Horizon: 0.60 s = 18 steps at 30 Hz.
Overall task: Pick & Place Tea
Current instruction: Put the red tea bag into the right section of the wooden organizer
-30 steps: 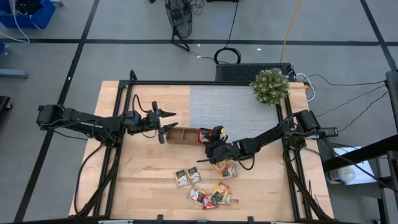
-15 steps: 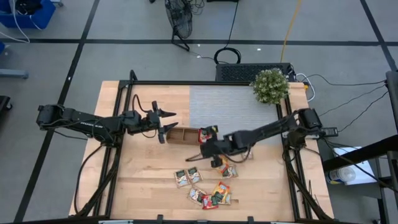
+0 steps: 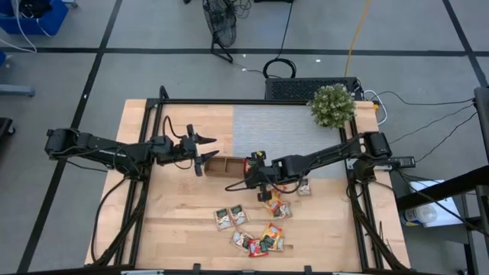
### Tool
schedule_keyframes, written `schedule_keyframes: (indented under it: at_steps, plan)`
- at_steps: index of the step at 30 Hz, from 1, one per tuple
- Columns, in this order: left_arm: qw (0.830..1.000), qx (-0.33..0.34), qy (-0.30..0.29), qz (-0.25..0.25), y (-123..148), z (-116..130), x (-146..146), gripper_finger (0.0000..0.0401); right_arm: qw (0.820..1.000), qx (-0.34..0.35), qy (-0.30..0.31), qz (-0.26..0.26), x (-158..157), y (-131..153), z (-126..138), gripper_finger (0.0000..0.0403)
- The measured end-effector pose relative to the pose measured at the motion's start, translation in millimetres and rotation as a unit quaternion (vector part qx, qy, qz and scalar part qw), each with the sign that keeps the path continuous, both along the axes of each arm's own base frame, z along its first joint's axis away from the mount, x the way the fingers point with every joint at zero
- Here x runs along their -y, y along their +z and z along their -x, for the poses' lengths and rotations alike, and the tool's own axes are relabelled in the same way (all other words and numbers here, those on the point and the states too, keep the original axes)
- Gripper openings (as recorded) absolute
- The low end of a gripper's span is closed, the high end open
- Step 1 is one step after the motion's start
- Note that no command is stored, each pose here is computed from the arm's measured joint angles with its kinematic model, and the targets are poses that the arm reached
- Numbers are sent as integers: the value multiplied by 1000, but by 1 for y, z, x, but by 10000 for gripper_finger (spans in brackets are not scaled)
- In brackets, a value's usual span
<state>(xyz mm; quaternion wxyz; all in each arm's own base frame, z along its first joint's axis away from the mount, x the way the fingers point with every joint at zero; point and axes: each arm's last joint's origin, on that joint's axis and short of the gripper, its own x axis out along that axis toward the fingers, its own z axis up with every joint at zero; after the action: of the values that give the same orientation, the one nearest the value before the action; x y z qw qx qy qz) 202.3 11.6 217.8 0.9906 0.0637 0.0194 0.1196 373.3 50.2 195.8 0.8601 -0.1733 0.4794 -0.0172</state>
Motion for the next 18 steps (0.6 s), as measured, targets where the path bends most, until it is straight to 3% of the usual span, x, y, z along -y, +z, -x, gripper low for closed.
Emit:
schedule_keyframes:
  at_steps: [9,18]
  plan:
    - [1000,-1,0,0,0,0,0,200,1000,-1,-3,-10,6,-5,-3,0]
    - [1000,-1,0,0,0,0,0,200,1000,-15,-8,-1,13,-33,-16,0]
